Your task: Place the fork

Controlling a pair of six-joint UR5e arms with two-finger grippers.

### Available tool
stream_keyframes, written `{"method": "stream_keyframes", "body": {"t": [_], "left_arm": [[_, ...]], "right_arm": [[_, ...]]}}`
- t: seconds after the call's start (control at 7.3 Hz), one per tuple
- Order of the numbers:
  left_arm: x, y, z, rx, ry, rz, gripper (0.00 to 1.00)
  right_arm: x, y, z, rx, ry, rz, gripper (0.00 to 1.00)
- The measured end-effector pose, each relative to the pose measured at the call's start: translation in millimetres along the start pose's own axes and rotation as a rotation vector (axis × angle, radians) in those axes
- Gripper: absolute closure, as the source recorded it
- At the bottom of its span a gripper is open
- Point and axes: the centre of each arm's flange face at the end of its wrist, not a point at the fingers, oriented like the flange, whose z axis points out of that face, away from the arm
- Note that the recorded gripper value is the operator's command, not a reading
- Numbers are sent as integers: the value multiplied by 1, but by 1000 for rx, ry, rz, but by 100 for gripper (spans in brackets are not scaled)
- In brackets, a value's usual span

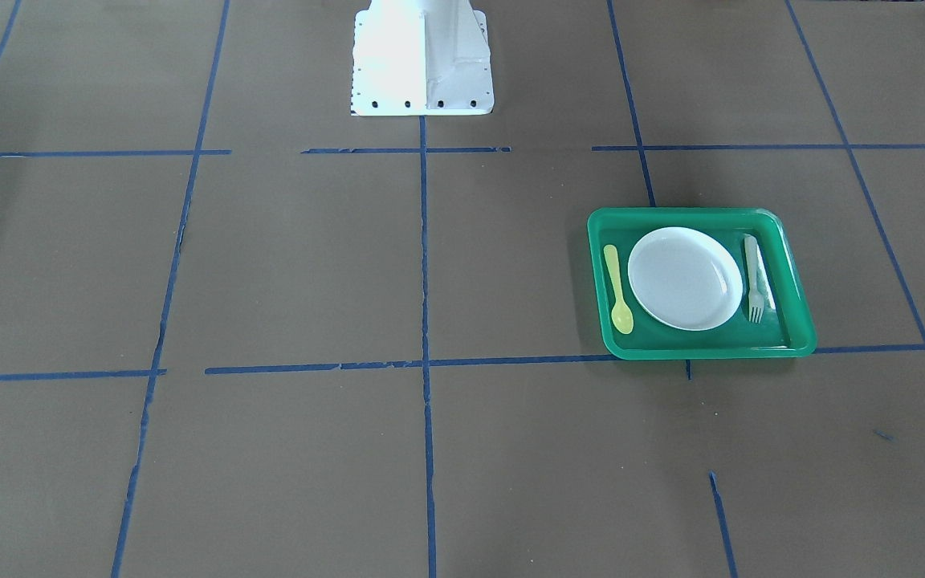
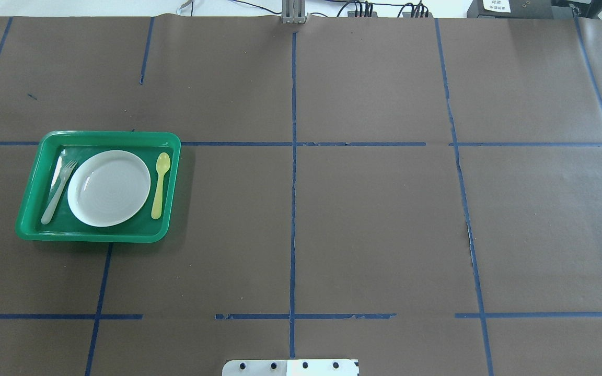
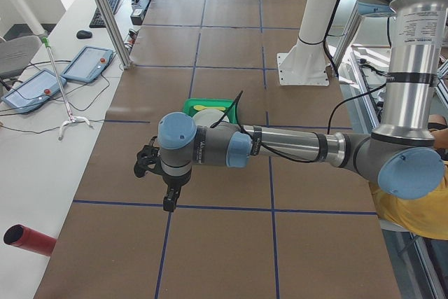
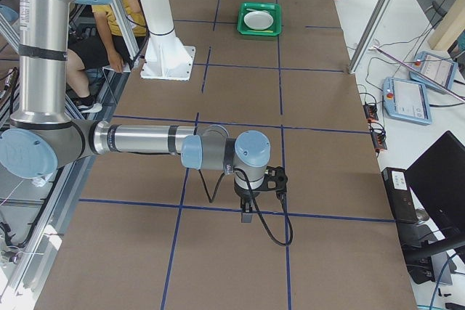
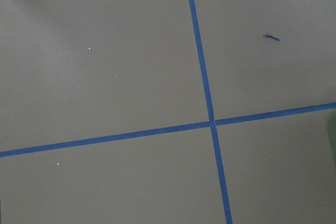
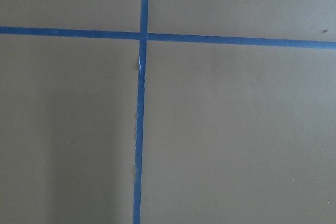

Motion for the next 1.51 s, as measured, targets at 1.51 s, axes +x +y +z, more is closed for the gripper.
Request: {"method": "stream_keyframes", "body": {"t": [1.51], "left_arm": [[-6, 23, 18, -19, 54, -10, 0]], "right_arm": [[0, 0, 0, 0, 0, 0, 0]]}}
